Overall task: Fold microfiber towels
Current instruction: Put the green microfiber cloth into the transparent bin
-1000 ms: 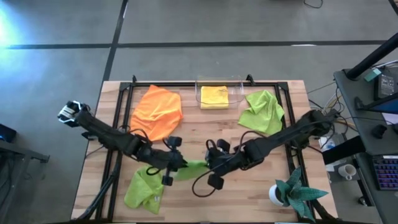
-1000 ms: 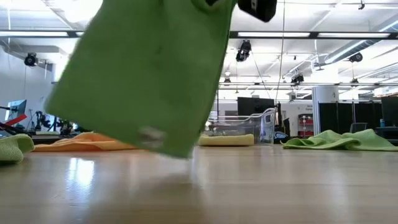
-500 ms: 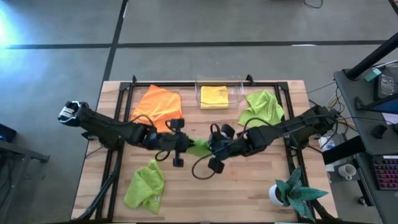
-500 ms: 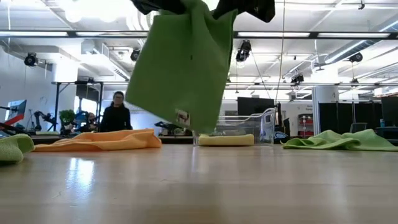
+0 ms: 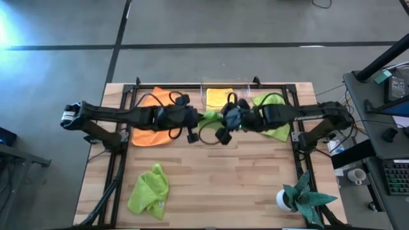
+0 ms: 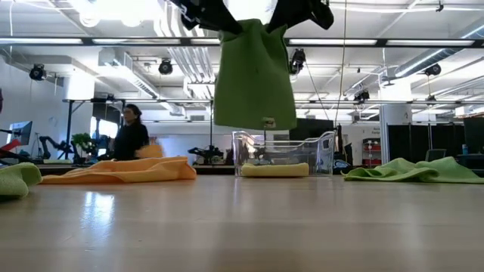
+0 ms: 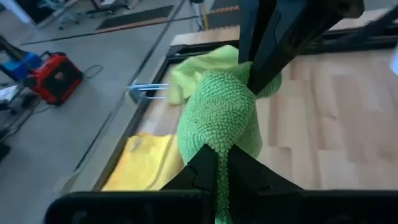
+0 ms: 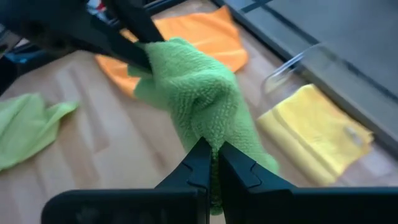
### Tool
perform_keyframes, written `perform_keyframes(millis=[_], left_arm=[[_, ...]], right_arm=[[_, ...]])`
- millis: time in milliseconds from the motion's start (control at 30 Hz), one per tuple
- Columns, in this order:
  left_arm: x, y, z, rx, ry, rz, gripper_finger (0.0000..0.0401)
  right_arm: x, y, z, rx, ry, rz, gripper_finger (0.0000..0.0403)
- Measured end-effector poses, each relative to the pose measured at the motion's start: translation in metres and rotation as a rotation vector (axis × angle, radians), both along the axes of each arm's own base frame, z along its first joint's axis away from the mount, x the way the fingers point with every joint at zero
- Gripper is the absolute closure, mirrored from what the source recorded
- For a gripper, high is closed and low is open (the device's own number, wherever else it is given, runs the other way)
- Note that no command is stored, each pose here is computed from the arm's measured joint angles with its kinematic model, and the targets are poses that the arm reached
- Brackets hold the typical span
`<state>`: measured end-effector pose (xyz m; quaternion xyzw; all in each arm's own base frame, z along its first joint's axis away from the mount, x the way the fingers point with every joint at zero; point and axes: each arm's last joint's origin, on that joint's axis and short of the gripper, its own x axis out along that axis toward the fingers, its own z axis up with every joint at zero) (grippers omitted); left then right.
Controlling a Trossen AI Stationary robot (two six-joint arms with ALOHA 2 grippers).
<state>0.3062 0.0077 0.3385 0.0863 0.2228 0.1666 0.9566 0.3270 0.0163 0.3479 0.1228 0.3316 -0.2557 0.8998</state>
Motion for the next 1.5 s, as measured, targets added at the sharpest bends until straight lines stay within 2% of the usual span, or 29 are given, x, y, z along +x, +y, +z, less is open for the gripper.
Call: perform_keyframes(millis=[267,467,667,900,1333,1500], left_arm=[[0.004,0.034,0.007,0.034,-0.089,0.094,0.0398],[0.017,0.054,0.003,0.055,-0.076,0.142,0.0398],[0.043,0.073,0.0,0.127,-0.025,0.146,0.0398],[0.06,0.097,0.005,0.214,0.018,0.156,0.0398],[0.073,0.153,0.003,0.188,0.014,0.185,0.0398],[0.073,0.171,-0.001,0.251,0.056,0.156,0.0398]], right_arm=[[-0.007,-0.035,0.009,-0.065,0.008,-0.041,0.0392],[-0.007,-0.057,0.01,-0.103,0.016,-0.069,0.0392],[-0.01,-0.083,0.013,-0.157,0.027,-0.098,0.0392],[-0.017,-0.113,0.013,-0.211,0.076,-0.134,0.0392],[-0.026,-0.158,0.014,-0.261,0.077,-0.222,0.0392],[-0.025,-0.176,0.008,-0.271,0.081,-0.208,0.0392]])
